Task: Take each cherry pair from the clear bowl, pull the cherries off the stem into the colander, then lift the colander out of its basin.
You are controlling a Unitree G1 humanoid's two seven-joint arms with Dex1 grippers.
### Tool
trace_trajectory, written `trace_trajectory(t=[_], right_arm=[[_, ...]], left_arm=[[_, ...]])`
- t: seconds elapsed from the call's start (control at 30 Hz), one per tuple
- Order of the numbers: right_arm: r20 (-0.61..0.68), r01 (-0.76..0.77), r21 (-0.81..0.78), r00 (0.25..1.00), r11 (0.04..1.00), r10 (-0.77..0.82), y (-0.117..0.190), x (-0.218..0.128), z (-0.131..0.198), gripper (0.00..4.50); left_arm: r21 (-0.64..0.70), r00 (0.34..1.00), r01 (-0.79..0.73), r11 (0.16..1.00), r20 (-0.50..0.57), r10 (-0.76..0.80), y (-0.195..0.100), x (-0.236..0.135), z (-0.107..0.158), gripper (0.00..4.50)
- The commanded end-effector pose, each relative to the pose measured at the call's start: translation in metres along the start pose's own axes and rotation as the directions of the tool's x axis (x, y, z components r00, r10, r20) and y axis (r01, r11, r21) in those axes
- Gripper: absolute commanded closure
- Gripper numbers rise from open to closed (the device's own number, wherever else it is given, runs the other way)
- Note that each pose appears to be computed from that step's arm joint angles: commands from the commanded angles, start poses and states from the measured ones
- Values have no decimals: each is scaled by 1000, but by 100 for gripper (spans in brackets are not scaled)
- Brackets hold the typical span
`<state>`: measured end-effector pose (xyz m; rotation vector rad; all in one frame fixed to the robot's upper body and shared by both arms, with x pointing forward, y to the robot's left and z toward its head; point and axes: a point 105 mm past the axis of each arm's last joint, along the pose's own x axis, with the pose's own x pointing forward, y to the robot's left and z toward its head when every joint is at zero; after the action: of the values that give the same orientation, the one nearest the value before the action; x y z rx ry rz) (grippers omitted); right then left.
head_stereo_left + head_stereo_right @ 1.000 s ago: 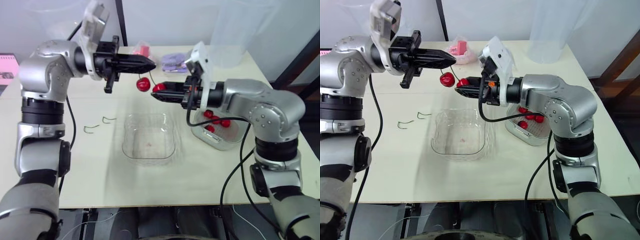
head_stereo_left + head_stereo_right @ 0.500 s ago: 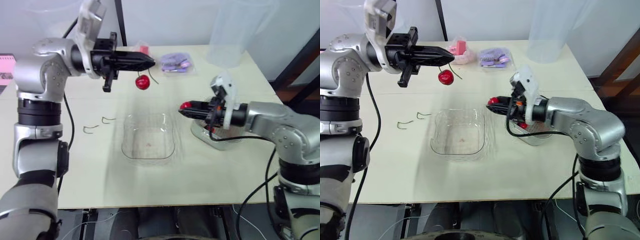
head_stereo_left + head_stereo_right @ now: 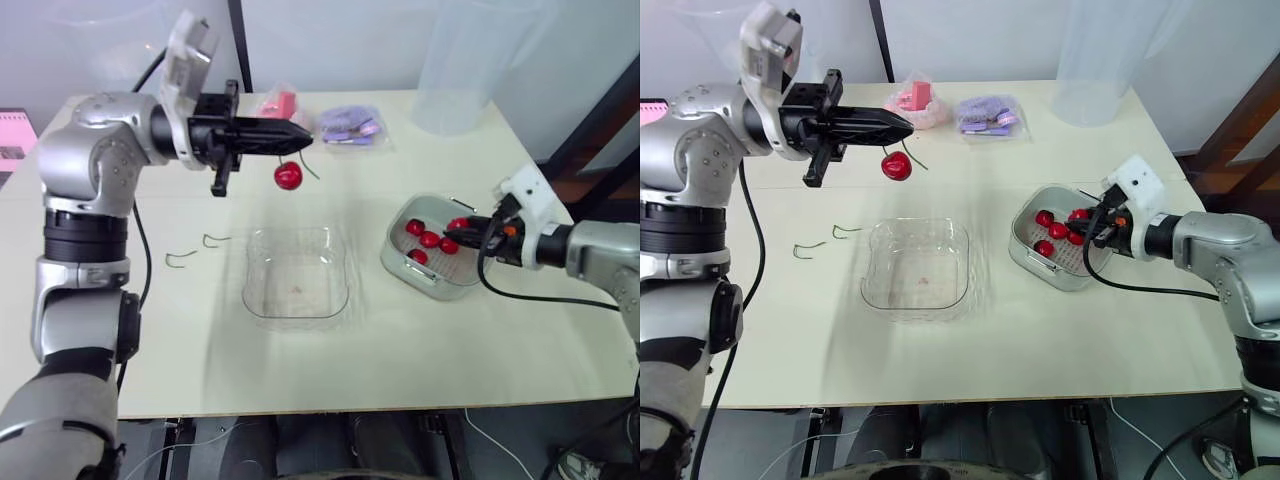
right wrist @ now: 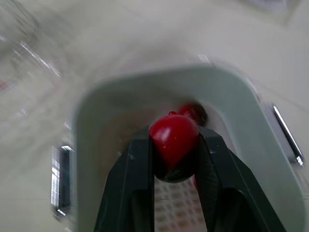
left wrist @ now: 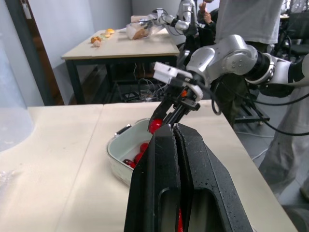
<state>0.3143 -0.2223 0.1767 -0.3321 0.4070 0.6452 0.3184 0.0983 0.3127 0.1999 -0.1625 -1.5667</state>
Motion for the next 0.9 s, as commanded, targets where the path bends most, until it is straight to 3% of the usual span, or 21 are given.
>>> trace_trajectory(t=[0.03,0.13,0.33,0.5,0.7,0.9], right_arm=[[26,16,-54,1000,998,-14,-3,-4,8,142],[54,12,-66,999,998,-8,-4,-7,15,5],[207,-103,-114,970,988,125,21,-11,61,5],[331,-315,-109,883,943,333,65,-1,106,5],[402,-475,-143,774,868,490,106,16,140,5],[420,-537,-187,713,823,561,132,35,159,5]], left_arm=[[53,1000,7,999,1,-7,-4,1,10,450],[52,1000,4,999,2,-4,-4,1,10,450],[44,1000,14,999,18,-14,-6,3,13,450],[38,1000,21,999,23,-22,-8,5,14,450],[37,999,25,999,29,-26,-9,6,17,450],[35,999,24,999,27,-25,-10,6,16,450]])
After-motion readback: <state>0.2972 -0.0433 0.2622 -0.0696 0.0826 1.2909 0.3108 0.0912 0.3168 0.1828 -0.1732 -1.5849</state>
